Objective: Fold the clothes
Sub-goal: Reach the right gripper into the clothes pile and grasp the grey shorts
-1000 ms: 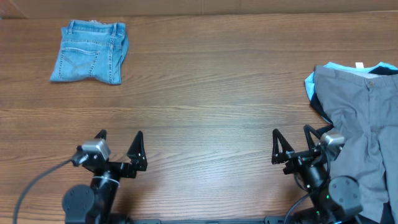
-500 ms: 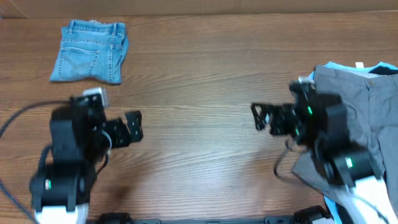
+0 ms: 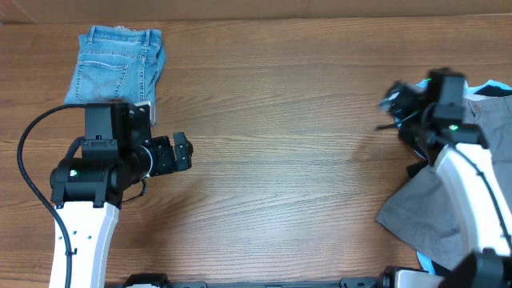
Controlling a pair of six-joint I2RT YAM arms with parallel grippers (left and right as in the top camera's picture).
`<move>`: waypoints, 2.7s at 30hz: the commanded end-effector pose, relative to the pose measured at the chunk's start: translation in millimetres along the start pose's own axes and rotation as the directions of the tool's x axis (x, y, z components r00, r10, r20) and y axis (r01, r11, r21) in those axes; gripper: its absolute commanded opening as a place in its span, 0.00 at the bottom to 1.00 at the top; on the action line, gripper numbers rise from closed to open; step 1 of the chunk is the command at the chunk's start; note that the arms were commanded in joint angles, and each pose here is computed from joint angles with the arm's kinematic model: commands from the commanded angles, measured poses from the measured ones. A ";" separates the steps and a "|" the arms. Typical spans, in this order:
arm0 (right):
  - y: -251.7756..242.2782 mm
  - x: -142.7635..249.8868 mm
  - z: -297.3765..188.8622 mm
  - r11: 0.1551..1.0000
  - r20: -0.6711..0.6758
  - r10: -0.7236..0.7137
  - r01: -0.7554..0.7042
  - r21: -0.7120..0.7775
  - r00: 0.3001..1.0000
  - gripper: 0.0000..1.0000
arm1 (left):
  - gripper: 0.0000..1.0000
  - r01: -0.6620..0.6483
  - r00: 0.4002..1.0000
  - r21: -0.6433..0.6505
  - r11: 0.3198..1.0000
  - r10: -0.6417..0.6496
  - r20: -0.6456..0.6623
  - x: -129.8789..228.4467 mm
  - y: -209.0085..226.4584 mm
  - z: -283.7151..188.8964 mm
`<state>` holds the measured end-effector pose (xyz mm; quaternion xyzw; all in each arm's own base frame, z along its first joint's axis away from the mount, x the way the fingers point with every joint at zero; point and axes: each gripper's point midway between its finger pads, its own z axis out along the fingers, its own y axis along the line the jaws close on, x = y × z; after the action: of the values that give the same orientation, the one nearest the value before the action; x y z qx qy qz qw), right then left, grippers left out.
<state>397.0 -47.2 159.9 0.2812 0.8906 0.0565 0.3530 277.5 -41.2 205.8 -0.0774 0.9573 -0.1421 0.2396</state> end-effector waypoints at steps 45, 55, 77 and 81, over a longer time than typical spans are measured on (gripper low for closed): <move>-86.6 -20.4 111.2 0.942 -0.086 -0.250 0.263 0.207 0.964 0.12 | 1.00 -0.008 1.000 0.051 0.999 0.008 -0.007 -19.2 -8.1 18.1; -71.9 -56.8 79.6 0.948 -0.016 -0.246 0.244 0.202 0.969 0.15 | 1.00 -0.006 1.000 0.102 0.995 0.008 -0.023 -16.2 -16.8 17.4; -110.5 39.2 149.0 0.936 -0.308 -0.194 0.270 0.226 0.931 0.13 | 1.00 -0.006 1.000 0.101 0.995 0.008 -0.024 -16.0 -16.7 17.4; -109.7 -0.7 131.0 0.931 -0.205 -0.163 0.220 0.293 0.965 0.04 | 1.00 -0.005 1.000 0.101 0.995 0.008 -0.025 -15.6 -16.6 17.4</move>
<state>429.2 -132.0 8.4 0.2070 0.9547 -0.0593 0.2056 296.2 -55.8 193.8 -0.0683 0.9558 -0.1828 0.2201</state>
